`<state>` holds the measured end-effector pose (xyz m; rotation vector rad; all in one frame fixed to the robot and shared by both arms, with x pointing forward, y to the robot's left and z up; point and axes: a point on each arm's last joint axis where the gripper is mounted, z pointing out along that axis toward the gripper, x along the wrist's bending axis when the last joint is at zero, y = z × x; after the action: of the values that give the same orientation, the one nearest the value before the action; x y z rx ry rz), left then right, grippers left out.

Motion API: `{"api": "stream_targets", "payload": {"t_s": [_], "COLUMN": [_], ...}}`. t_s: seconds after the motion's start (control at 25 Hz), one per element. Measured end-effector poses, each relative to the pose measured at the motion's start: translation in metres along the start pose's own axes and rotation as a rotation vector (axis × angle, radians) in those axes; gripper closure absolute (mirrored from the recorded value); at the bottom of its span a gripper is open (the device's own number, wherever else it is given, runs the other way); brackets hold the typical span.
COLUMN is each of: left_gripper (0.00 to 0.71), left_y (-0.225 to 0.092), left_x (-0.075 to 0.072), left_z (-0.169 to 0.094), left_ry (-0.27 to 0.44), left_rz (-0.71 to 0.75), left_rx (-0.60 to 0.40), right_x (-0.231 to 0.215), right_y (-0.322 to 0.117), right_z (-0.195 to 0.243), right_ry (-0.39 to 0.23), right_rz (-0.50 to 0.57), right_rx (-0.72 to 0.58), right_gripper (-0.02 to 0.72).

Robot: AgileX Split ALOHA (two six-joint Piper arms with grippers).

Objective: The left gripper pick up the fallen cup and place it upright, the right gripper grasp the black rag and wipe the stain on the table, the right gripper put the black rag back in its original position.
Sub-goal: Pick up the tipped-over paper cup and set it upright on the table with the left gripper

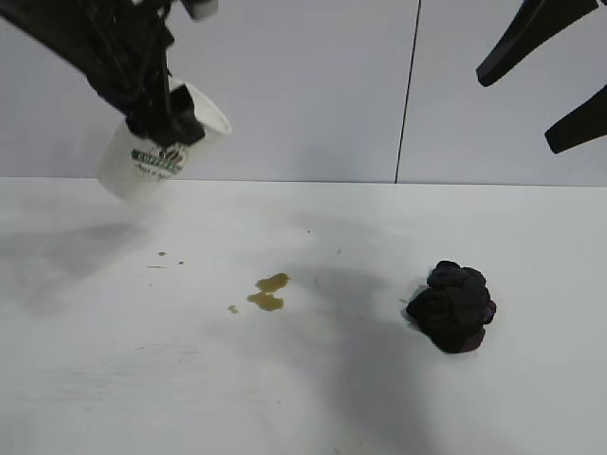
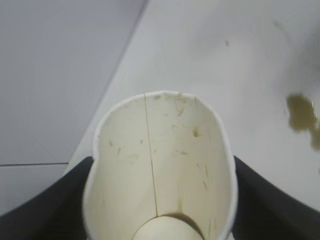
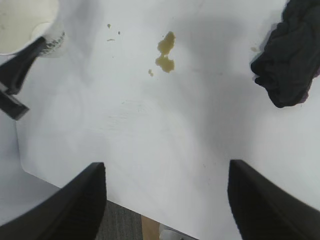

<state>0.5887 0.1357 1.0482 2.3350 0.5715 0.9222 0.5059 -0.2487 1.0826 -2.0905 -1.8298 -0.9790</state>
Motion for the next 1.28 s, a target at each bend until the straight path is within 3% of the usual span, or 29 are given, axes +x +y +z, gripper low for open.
{"api": "stream_targets", "payload": {"t_s": [0.16,0.28,0.44,0.56,0.68,0.84,0.96,1.12,1.28], "left_gripper": [0.227,0.227,0.227,0.227,0.228,0.228,0.228,0.228,0.232], "left_y": [0.000,-0.005,-0.012,-0.015,-0.015,-0.020,-0.029,-0.049,-0.077], "left_x": [0.023,0.030,0.025,0.016,0.012,0.021,0.037,0.060,0.064], "left_z": [-0.026,-0.036,-0.038,-0.041,-0.045,-0.054,-0.061,-0.069,-0.067], "left_ry": [0.033,0.012,-0.110,-0.249,-0.370,-0.464,-0.472,-0.417,-0.333], "left_rz": [-0.222,-0.273,-0.303,-0.261,-0.237,-0.232,-0.253,-0.315,-0.376], "left_rx": [-0.069,-0.064,-0.030,-0.024,-0.074,-0.194,-0.279,-0.387,-0.475], "right_x": [0.000,0.000,0.000,0.000,0.000,0.000,0.000,-0.001,-0.002], "right_y": [0.000,0.000,0.000,0.000,0.000,-0.001,-0.002,-0.003,-0.003], "right_z": [0.000,0.000,0.000,0.000,0.000,0.000,0.000,0.000,0.000], "right_ry": [0.000,0.000,0.000,0.000,0.000,0.001,0.001,-0.012,-0.019], "right_rz": [0.000,0.000,0.000,0.000,0.000,-0.002,-0.004,-0.013,-0.016], "right_rx": [0.000,0.000,0.000,0.000,0.001,0.010,0.021,0.029,0.031], "right_gripper": [0.228,0.228,0.228,0.228,0.228,0.228,0.228,0.228,0.228]}}
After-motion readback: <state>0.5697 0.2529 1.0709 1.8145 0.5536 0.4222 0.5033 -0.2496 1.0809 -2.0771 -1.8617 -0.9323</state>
